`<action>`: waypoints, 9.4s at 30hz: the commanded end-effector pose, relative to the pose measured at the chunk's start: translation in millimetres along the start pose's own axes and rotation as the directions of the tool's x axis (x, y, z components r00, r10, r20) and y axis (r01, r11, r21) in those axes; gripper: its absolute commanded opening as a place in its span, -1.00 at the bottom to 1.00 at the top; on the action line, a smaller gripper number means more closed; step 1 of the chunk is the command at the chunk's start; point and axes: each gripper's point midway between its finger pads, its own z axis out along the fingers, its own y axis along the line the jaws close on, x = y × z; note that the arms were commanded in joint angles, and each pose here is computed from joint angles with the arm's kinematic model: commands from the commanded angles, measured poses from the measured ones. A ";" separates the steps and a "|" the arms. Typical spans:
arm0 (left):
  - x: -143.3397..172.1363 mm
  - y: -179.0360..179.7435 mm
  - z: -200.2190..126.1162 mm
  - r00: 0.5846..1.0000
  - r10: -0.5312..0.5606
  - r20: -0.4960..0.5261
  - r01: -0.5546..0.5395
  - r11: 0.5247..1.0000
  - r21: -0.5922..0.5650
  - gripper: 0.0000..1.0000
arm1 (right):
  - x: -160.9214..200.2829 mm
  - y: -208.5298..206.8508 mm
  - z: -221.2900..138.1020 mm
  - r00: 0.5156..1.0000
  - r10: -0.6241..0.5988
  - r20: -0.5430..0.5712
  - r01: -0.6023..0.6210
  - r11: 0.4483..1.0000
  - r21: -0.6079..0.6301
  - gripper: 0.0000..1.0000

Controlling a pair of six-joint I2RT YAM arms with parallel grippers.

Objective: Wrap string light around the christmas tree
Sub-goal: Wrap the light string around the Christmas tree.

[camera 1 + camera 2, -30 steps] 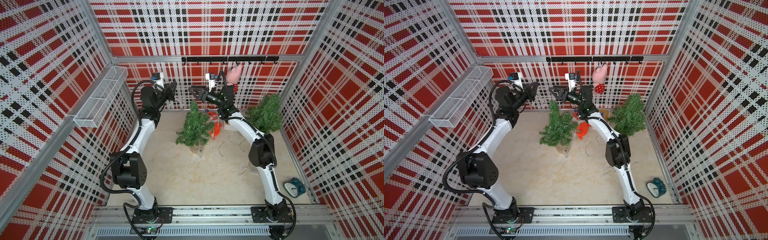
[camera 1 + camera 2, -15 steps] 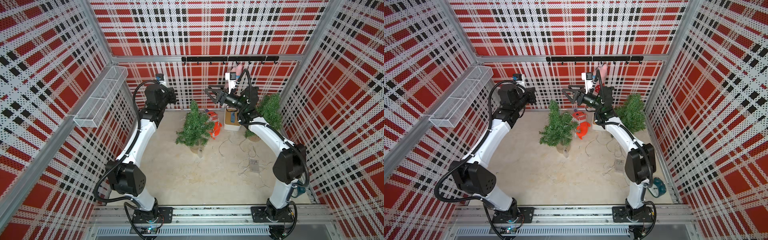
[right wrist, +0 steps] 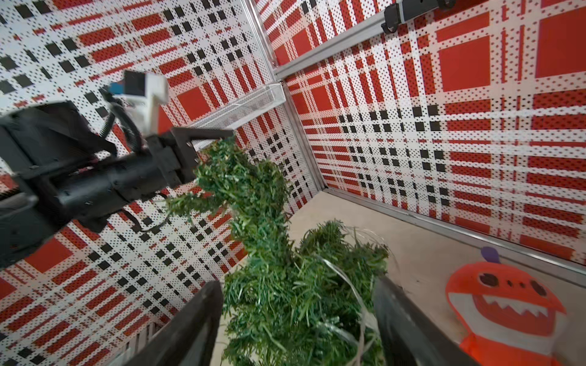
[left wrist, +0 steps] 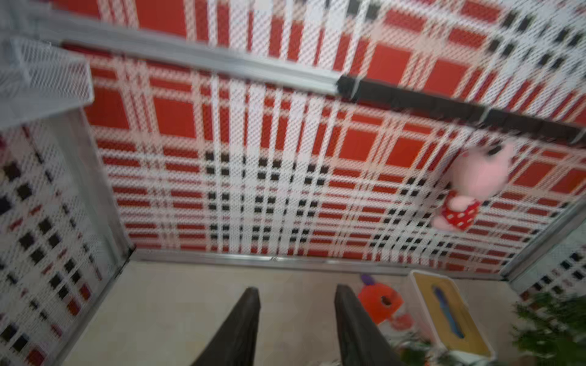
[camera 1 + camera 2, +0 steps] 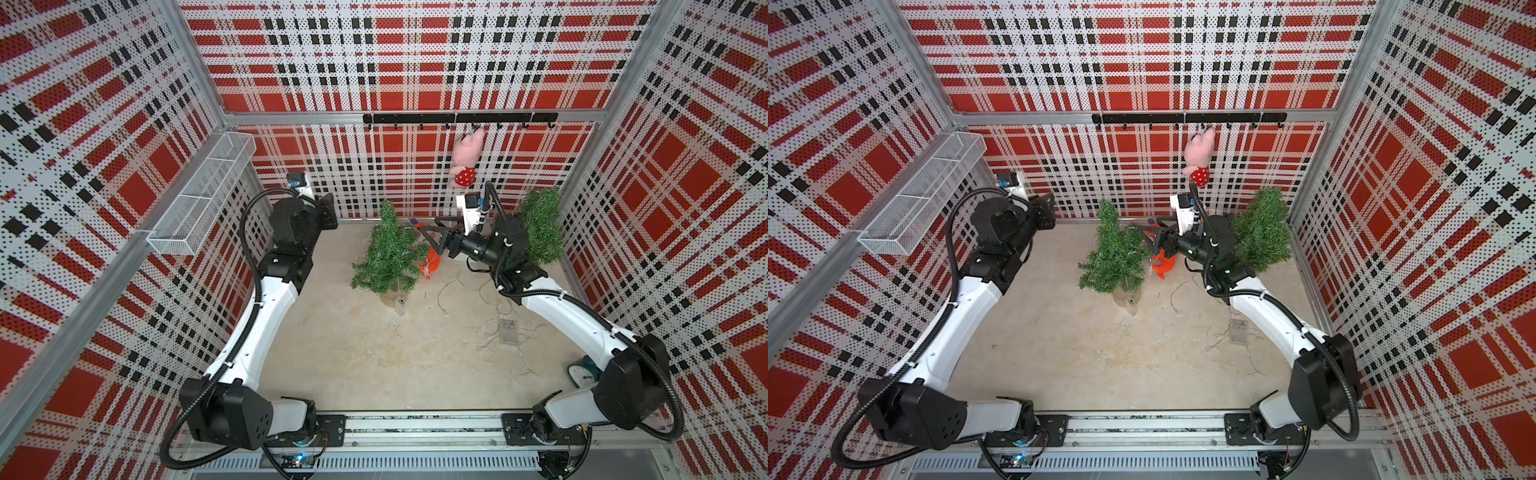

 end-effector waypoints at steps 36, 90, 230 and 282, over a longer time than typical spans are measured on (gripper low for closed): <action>200.4 -37.6 141.6 0.914 0.338 -0.224 -0.217 0.874 0.435 -0.35 | 22.2 42.6 27.1 0.979 -0.181 -0.097 0.186 0.982 0.044 0.62; 42.8 -17.2 -11.0 0.993 -0.100 -0.055 0.108 0.979 0.175 0.02 | 13.8 16.6 104.4 0.966 -0.255 -0.036 0.238 0.830 0.504 -0.07; 90.6 -148.2 -89.5 0.692 -0.475 -0.544 0.717 0.545 0.435 -0.61 | 173.4 130.7 69.2 0.996 0.078 0.050 -0.088 0.964 0.250 0.36; 29.6 -96.8 -118.5 0.983 -0.146 -0.113 0.180 0.888 0.423 0.84 | 25.9 56.4 -8.8 0.997 -0.015 -0.081 0.028 0.988 0.151 -1.00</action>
